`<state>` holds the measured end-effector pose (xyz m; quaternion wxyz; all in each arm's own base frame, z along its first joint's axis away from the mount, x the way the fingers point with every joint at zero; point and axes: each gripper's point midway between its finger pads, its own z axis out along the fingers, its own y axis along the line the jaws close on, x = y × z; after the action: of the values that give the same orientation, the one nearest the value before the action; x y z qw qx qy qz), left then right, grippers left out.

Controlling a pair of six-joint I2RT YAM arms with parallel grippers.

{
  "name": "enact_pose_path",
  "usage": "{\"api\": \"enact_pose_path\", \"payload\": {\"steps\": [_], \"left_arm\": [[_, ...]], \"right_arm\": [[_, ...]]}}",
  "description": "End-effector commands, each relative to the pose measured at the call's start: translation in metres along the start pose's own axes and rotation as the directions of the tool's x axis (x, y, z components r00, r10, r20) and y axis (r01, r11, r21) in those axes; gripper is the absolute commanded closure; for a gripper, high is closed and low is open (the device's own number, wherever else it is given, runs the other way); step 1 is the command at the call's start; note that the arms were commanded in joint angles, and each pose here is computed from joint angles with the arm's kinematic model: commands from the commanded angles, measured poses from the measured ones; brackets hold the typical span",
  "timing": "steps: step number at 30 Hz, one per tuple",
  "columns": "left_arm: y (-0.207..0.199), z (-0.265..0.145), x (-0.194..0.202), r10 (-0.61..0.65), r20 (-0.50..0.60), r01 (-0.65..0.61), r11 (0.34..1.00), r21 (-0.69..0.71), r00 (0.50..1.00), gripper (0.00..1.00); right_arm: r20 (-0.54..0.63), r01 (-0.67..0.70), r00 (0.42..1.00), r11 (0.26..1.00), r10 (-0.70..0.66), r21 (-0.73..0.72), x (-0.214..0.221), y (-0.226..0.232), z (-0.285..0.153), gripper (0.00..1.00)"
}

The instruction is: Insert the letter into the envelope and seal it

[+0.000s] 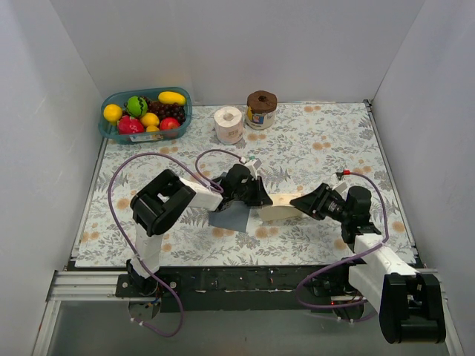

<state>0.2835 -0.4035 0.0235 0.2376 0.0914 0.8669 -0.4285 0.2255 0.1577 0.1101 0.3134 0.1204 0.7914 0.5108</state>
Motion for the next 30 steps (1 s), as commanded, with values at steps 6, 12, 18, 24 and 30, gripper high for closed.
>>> {"api": "enact_pose_path", "payload": {"steps": [6, 12, 18, 24, 30], "left_arm": [[0.021, -0.018, 0.056, -0.092, -0.147, 0.076, 0.991, -0.112, 0.985, 0.97], [0.02, -0.017, 0.06, -0.097, -0.156, 0.08, 0.991, -0.112, 0.983, 0.97], [0.02, -0.013, 0.061, -0.095, -0.164, 0.077, 0.991, -0.11, 0.982, 0.97], [0.018, -0.01, 0.062, -0.091, -0.172, 0.074, 0.992, -0.103, 0.981, 0.97], [0.02, -0.009, 0.062, -0.093, -0.169, 0.075, 0.991, -0.115, 0.981, 0.98]], "right_arm": [[0.05, 0.063, 0.997, 0.998, -0.062, -0.003, -0.018, 0.006, 0.004, 0.45], [0.064, 0.097, 0.993, 0.993, -0.101, 0.063, -0.024, -0.001, 0.002, 0.25], [0.067, 0.106, 0.992, 0.991, -0.112, 0.086, -0.025, -0.005, 0.001, 0.17], [0.046, 0.097, 0.994, 0.991, -0.101, 0.087, -0.018, -0.011, 0.002, 0.13], [0.028, 0.101, 0.994, 0.991, -0.104, 0.085, -0.01, -0.017, 0.002, 0.15]]}}
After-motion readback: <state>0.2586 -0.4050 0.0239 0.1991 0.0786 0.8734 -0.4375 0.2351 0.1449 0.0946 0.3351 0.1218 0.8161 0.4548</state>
